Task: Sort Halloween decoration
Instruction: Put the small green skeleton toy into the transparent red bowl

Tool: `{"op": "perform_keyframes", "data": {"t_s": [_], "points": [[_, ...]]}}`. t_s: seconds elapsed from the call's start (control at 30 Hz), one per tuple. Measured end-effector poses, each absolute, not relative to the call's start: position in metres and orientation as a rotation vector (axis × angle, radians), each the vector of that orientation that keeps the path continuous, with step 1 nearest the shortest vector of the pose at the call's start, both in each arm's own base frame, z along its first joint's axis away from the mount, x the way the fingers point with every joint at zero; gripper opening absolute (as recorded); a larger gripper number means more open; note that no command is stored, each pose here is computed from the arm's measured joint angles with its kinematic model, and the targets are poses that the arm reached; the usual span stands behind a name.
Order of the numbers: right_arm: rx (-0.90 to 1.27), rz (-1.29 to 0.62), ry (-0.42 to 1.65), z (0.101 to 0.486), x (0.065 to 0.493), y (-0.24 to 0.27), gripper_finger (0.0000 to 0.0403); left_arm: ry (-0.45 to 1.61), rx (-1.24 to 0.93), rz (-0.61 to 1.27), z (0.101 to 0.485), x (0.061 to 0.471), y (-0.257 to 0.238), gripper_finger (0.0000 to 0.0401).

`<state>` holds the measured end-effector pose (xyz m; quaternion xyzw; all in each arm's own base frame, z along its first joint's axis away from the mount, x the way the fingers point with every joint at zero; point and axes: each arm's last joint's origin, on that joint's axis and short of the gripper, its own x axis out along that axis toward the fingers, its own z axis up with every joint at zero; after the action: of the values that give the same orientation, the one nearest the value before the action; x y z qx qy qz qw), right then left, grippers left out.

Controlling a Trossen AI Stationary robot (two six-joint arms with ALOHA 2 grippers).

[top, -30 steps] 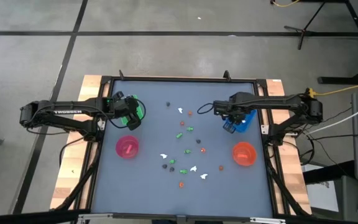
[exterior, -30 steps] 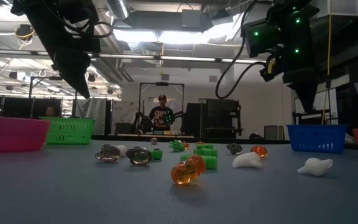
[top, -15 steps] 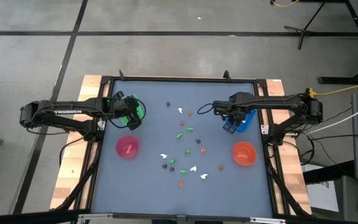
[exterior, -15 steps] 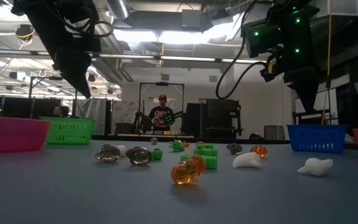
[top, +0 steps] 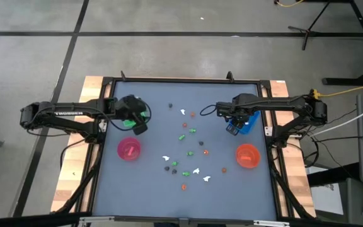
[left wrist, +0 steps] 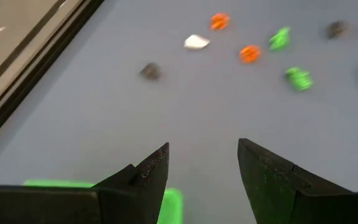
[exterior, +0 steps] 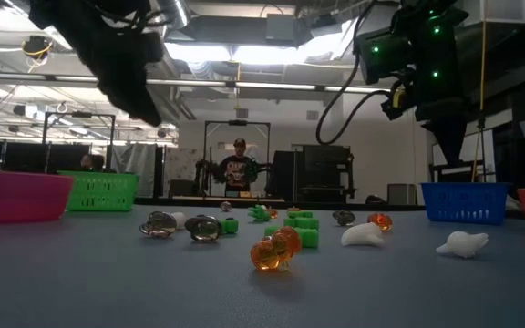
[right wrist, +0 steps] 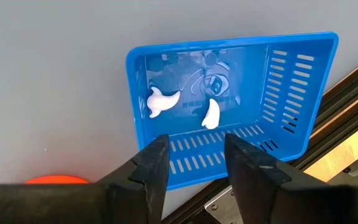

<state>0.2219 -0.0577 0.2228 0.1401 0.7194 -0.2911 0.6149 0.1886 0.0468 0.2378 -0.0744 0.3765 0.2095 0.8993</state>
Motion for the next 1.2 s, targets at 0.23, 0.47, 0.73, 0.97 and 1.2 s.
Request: {"op": "perform_keyframes", "data": {"t_s": [0.23, 0.47, 0.73, 0.97, 1.2], "points": [[0.323, -0.671, 1.658, 0.223, 0.222, -0.058, 0.0154, 0.645, -0.147, 0.321, 0.248, 0.201, 0.034, 0.0175], [0.324, -0.67, 1.658, 0.223, 0.222, -0.058, 0.0154, 0.522, -0.129, 0.246, 0.258, 0.209, 0.021, 0.0175], [0.325, -0.67, 1.657, 0.223, 0.222, -0.058, 0.0154, 0.406, -0.117, 0.173, 0.26, 0.229, 0.006, 0.0175], [0.325, -0.67, 1.658, 0.223, 0.222, -0.058, 0.0154, 0.387, -0.111, 0.138, 0.239, 0.261, -0.004, 0.0175], [0.325, -0.67, 1.657, 0.223, 0.222, -0.058, 0.0154, 0.429, -0.105, 0.132, 0.208, 0.285, -0.007, 0.0175]]}}
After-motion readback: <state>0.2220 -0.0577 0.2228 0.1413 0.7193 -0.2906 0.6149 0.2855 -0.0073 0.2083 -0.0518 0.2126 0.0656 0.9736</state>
